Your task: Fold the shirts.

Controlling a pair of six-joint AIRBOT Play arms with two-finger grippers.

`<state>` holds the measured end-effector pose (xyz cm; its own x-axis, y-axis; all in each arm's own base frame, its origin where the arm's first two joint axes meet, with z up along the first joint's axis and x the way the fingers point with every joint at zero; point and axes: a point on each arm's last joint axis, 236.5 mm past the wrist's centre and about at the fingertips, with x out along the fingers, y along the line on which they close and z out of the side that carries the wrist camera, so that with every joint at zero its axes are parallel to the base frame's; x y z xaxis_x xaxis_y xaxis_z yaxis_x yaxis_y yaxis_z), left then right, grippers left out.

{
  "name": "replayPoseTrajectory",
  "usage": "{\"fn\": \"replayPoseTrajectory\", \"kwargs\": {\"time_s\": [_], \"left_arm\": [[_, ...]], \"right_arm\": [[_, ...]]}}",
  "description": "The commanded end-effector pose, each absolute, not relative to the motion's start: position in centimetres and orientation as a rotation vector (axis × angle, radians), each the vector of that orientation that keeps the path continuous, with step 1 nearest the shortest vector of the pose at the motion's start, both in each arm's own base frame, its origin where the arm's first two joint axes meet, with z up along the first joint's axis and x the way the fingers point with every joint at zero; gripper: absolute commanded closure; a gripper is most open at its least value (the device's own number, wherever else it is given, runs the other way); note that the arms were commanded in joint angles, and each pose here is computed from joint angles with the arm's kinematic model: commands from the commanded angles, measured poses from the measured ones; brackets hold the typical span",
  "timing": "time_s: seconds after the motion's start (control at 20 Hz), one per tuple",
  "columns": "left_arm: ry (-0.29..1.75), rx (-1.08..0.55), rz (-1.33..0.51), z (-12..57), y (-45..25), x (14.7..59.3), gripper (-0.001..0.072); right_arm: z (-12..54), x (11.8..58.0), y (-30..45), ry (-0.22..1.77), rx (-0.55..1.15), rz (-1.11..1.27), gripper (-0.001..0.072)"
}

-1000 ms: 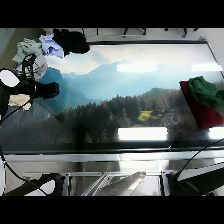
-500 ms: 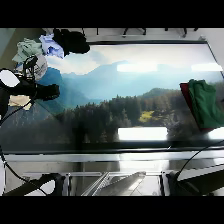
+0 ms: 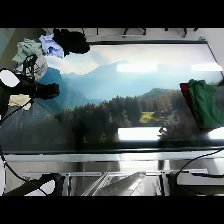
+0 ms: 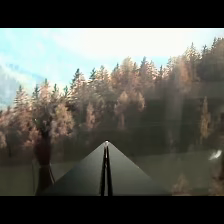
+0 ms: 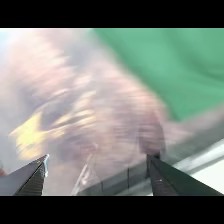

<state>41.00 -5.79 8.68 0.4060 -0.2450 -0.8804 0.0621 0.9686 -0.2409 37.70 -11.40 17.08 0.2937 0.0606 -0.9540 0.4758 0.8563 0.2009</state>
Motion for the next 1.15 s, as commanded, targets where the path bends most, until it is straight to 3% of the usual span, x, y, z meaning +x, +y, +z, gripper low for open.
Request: {"fn": "replayPoseTrajectory", "kwargs": {"time_s": [0.0,0.1,0.2,0.25,0.3,0.55,1.1], "left_arm": [[1.137,-0.179,-0.196,8.7,-5.8,41.0,0.0694],[1.154,-0.178,-0.198,8.5,-5.8,40.6,0.0694],[1.154,-0.178,-0.199,8.5,-5.8,40.6,0.0694],[1.154,-0.178,-0.199,8.5,-5.8,40.6,0.0694],[1.154,-0.178,-0.199,8.5,-5.8,40.6,0.0694],[1.154,-0.178,-0.198,8.5,-5.8,40.6,0.0694],[1.154,-0.178,-0.199,8.5,-5.8,40.6,0.0695]], "right_arm": [[18.8,40.4,1.6,1.202,0.293,-0.035,0.0014],[17.0,40.7,8.9,1.213,0.192,0.114,0.0020],[14.3,40.0,14.3,1.236,0.110,0.228,0.0281],[12.9,39.7,16.3,1.235,0.066,0.279,0.0441],[11.7,39.6,17.7,1.230,0.038,0.314,0.0658],[8.8,39.3,21.5,1.238,0.112,0.401,0.0684],[6.5,38.5,21.3,1.331,0.095,0.390,0.0683]]}}
